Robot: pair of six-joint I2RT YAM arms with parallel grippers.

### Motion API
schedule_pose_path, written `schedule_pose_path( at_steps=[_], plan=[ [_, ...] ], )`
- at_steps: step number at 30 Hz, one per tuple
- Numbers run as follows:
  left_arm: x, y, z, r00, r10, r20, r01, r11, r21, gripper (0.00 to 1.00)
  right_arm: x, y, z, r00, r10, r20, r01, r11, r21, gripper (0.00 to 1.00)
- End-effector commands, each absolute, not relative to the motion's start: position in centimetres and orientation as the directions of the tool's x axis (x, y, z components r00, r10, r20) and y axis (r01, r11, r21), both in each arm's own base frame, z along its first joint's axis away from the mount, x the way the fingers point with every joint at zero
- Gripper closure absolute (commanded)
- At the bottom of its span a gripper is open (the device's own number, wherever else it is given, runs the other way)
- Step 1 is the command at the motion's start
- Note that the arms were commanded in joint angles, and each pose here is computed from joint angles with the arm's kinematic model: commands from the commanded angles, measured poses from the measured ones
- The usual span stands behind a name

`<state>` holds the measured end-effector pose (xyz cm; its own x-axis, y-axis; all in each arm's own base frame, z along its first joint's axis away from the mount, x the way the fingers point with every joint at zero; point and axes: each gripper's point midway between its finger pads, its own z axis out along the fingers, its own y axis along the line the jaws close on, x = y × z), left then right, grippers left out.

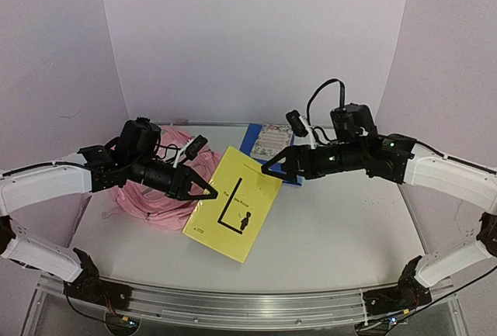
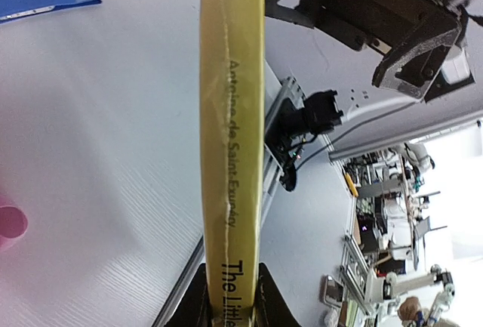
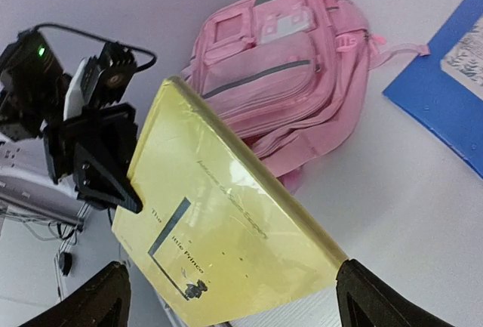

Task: Pack the student bag
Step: Pick up the book from the center of the board.

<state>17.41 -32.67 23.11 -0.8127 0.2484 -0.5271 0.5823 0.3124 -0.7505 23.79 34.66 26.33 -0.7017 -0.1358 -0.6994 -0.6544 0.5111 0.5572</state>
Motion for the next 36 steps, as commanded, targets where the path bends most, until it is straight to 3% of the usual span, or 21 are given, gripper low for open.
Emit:
schedule_pose_path(
  at_steps=[1, 7, 17, 22, 25, 27, 29, 30, 34, 36],
  plan=[
    [13.5, -33.5, 27.1, -0.701, 0.412, -0.581, 0.662, 0.073, -0.746, 1.00, 19.3, 35.4, 29.3, -0.616, -0.301, -0.728, -0.786, 0.291, 0.546, 0.06],
    [10.8, -34.5, 28.3, -0.661, 0.475, -0.580, 0.648, -0.027, -0.761, 0.99, 18.2, 36.1, 28.4, -0.631, -0.384, -0.674, -0.773, 0.237, 0.588, 0.05],
    [10.4, -35.0, 29.5, -0.633, 0.475, -0.612, 0.664, -0.073, -0.744, 1.00, 15.6, 37.0, 25.0, -0.659, -0.505, -0.557, -0.695, 0.127, 0.707, 0.12],
    [10.6, -35.1, 29.6, -0.631, 0.484, -0.606, 0.669, -0.057, -0.741, 1.00, 13.6, 37.4, 25.0, -0.631, -0.544, -0.552, -0.681, 0.049, 0.730, 0.32],
    [10.9, -35.1, 29.5, -0.632, 0.479, -0.609, 0.676, -0.043, -0.736, 1.00, 12.5, 37.6, 25.3, -0.610, -0.561, -0.559, -0.674, -0.003, 0.739, 0.56],
    [11.2, -35.1, 29.4, -0.635, 0.473, -0.611, 0.682, -0.027, -0.731, 1.00, 12.7, 37.8, 25.4, -0.604, -0.555, -0.571, -0.686, -0.003, 0.728, 0.79],
    [12.0, -35.3, 29.0, -0.645, 0.460, -0.610, 0.696, 0.024, -0.718, 0.90, 13.9, 38.1, 25.5, -0.618, -0.528, -0.583, -0.708, 0.052, 0.704, 0.97],
    [12.8, -35.2, 28.6, -0.655, 0.446, -0.610, 0.706, 0.074, -0.704, 0.79, 14.7, 38.2, 25.5, -0.629, -0.508, -0.588, -0.720, 0.097, 0.687, 1.00],
    [17.8, -33.4, 27.1, -0.693, 0.330, -0.641, 0.720, 0.369, -0.588, 0.35, 17.7, 38.5, 26.3, -0.670, -0.407, -0.621, -0.734, 0.233, 0.638, 1.00],
    [19.8, -31.8, 26.8, -0.705, 0.276, -0.653, 0.690, 0.481, -0.541, 0.19, 19.8, 37.9, 27.0, -0.696, -0.328, -0.639, -0.718, 0.329, 0.614, 1.00]
  ],
)
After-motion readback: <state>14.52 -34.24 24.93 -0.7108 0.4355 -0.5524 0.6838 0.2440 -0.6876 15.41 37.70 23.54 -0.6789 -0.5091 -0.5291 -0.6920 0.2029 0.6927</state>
